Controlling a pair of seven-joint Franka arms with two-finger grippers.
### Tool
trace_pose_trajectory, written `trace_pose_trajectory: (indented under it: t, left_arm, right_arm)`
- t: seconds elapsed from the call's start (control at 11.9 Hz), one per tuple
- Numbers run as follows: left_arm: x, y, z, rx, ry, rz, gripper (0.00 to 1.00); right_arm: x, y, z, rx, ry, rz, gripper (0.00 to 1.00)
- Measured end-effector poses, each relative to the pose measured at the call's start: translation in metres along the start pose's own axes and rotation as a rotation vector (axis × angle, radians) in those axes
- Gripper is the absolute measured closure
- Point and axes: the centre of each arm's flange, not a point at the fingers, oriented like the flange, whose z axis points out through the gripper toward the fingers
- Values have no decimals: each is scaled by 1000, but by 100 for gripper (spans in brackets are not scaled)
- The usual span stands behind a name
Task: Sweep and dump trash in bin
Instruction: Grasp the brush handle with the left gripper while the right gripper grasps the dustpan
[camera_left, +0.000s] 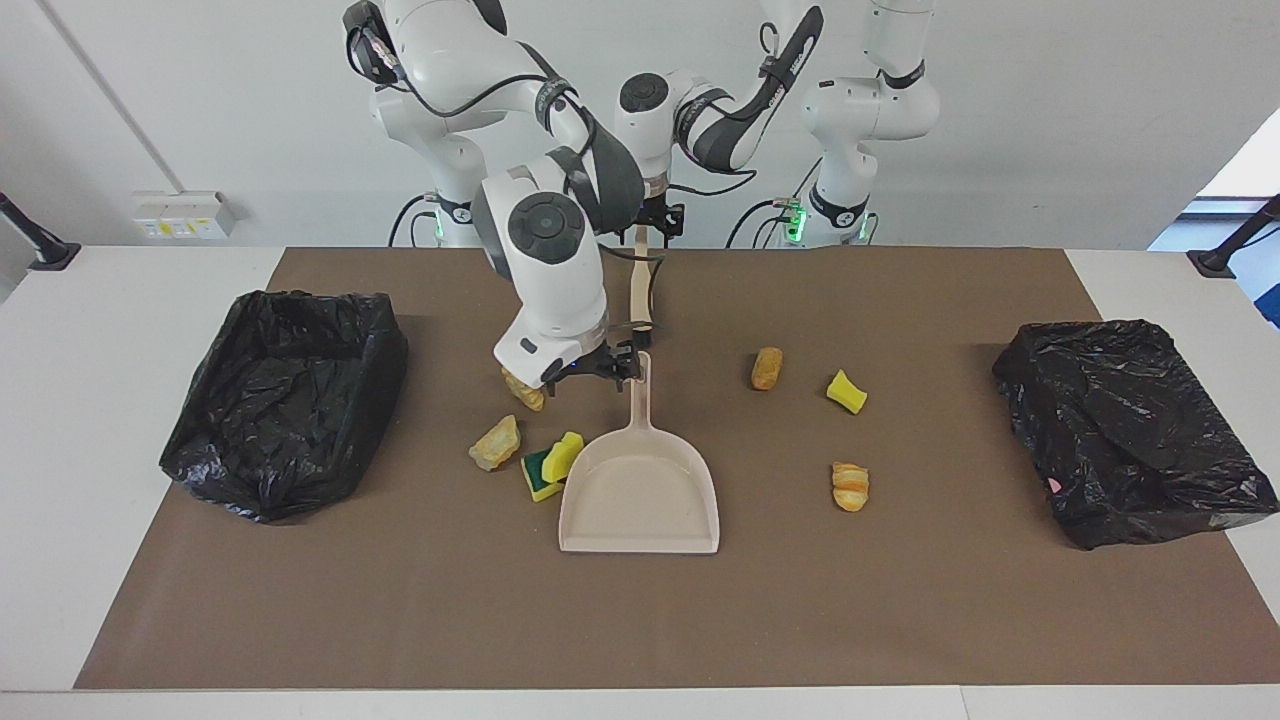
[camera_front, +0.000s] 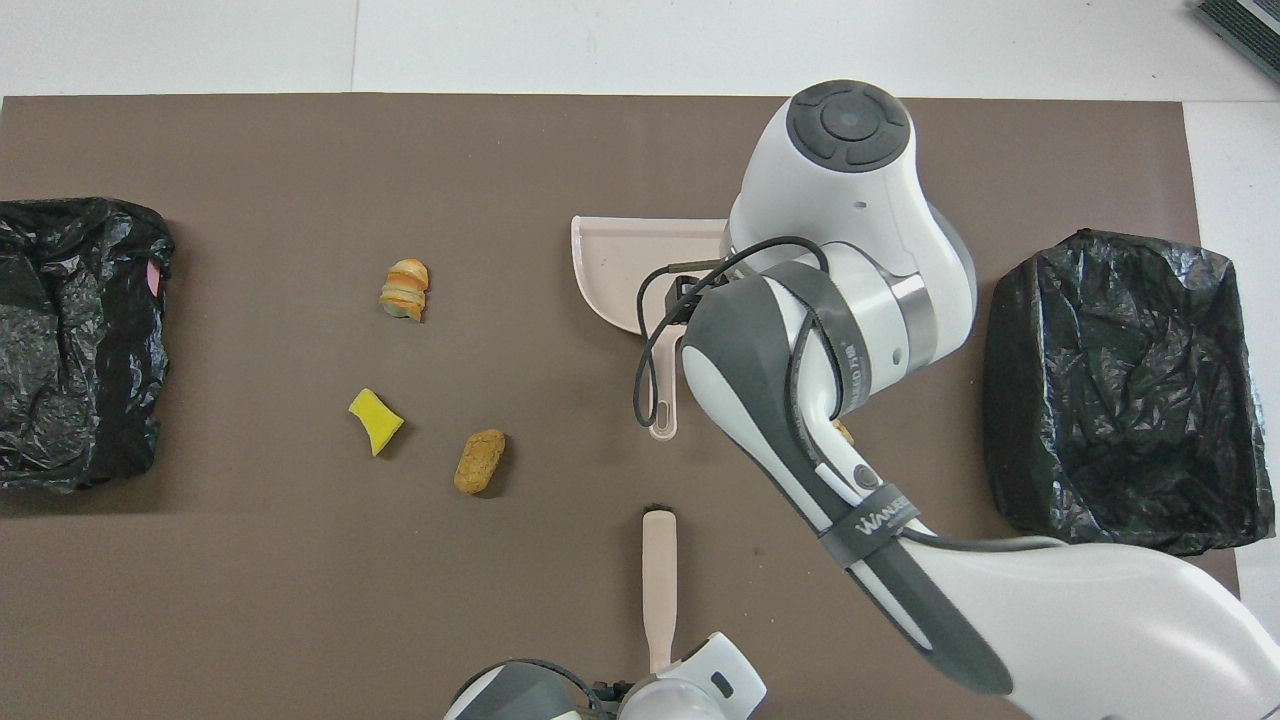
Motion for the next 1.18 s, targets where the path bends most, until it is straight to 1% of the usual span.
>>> trace_pose_trajectory:
  t: [0.17,0.25,0.34,0.5,0.67,0.92,1.18]
  left_arm:
    - [1,0,1,-1,-6,-2,54]
    - [2,-1,1,-2,-8,-5,71]
    - [6,-4,1,-1,-10,-14,74]
    - [14,-14,0,23,-35,-32,74]
    - [30,-34,-9,54,-60,8,74]
    - [59,-87,-34,90,-92,98,74]
    - [82,-134,-46,75,-107,161,74]
  right_arm:
    - [1,-31,29,6,8,-23,0]
    - [4,-38,41,11,12,-25,0]
    - [6,-42,52,16,18,-28,0]
    - [0,-51,74,18,22,-41,0]
    - [-4,-49,92,18,20,-41,0]
    - [-14,-48,95,28,-2,-33,0]
    - [-23,-49,91,25,-24,-29,0]
